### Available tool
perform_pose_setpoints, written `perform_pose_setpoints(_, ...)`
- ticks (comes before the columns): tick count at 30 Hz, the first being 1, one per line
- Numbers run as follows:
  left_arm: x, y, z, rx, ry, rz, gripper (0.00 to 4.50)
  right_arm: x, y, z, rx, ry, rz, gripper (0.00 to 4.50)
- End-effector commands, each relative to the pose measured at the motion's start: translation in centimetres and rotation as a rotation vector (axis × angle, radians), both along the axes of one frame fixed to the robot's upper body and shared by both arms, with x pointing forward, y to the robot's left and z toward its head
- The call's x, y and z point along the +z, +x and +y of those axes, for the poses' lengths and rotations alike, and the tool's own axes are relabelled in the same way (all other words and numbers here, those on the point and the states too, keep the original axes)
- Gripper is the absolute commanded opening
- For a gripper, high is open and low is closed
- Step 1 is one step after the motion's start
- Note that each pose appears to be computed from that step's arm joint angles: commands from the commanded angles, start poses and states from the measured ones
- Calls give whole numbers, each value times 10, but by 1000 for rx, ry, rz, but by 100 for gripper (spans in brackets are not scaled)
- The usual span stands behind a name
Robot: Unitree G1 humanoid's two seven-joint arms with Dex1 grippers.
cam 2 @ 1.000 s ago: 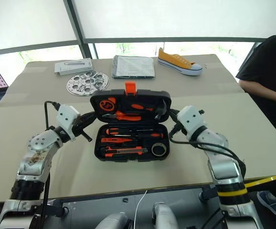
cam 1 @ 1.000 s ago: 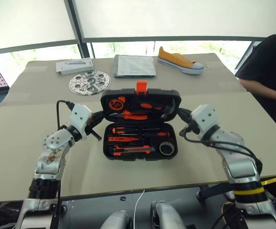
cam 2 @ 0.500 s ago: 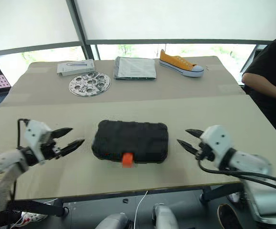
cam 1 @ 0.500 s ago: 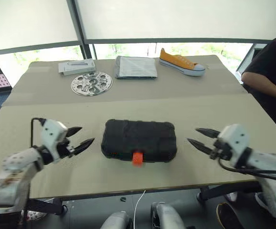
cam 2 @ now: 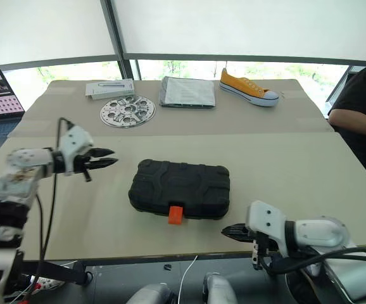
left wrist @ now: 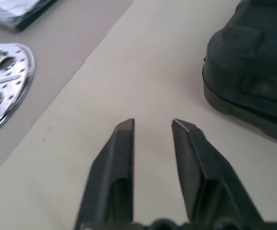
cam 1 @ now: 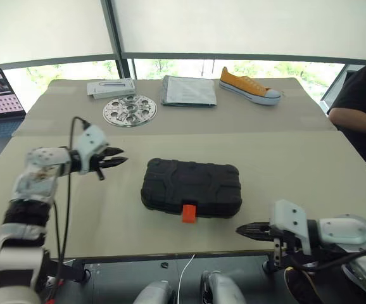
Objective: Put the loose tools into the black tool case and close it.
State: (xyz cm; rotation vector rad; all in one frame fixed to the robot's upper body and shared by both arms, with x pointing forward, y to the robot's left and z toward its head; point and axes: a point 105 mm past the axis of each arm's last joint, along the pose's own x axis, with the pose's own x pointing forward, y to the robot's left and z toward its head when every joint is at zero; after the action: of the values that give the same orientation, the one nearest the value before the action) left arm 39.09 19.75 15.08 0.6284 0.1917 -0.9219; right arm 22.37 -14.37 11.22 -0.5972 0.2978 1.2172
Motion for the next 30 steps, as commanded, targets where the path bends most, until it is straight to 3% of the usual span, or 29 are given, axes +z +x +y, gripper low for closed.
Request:
perform_pose_setpoints(1, 2, 14, -21, -75, 69, -72, 3, -1, 10, 9, 44, -27, -58, 0)
perform_pose_setpoints(9, -2, 16, -54, -233, 143, -105, 3, -8, 47, 11, -10, -81, -147, 0)
perform_pose_setpoints(16, -22, -38, -49, -549, 216, 64, 3, 3, 91, -19, -221, -116, -306, 0)
perform_pose_setpoints(20, -7, -48, -54, -548, 143, 73, 3, 4, 86, -24, -225, -103, -297, 0)
perform_pose_setpoints(25, 34, -48, -69, -515, -30, 117, 3, 16, 60, -27, -186, -27, -225, 0)
perform_pose_setpoints(30, 38, -63, -94, -626, 0, 133, 3, 33, 41, -32, -199, 32, -190, 0)
